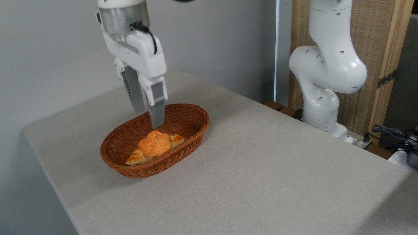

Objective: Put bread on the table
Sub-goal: 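Lower the open gripper down into the wicker basket over the orange bun, then close the gripper fingers around the orange bun in the basket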

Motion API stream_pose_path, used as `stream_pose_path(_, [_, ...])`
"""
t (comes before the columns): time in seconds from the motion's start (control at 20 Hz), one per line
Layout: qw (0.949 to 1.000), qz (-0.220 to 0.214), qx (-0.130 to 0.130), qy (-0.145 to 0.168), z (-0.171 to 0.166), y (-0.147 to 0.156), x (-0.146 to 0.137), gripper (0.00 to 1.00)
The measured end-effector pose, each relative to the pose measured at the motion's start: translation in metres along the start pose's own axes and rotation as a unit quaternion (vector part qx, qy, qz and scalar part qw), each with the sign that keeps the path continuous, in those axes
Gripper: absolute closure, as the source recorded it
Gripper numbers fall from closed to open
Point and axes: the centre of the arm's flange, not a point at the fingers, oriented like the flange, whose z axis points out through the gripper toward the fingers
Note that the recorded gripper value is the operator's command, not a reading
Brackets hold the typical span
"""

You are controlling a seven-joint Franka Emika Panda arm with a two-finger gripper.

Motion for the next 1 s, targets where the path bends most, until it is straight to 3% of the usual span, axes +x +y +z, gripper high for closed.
stream_pose_path(0.25, [0.9987, 0.027, 0.024, 0.036, 0.054, 0.035, 0.011, 0.00])
stream_pose_path(0.5, [0.9947, 0.017, 0.015, 0.100, 0.089, 0.068, 0.008, 0.00])
stream_pose_path(0.7, [0.9941, 0.023, 0.017, 0.105, 0.112, 0.080, 0.008, 0.00])
stream_pose_path(1.0, [0.9940, 0.038, 0.037, 0.096, 0.108, 0.076, 0.005, 0.00])
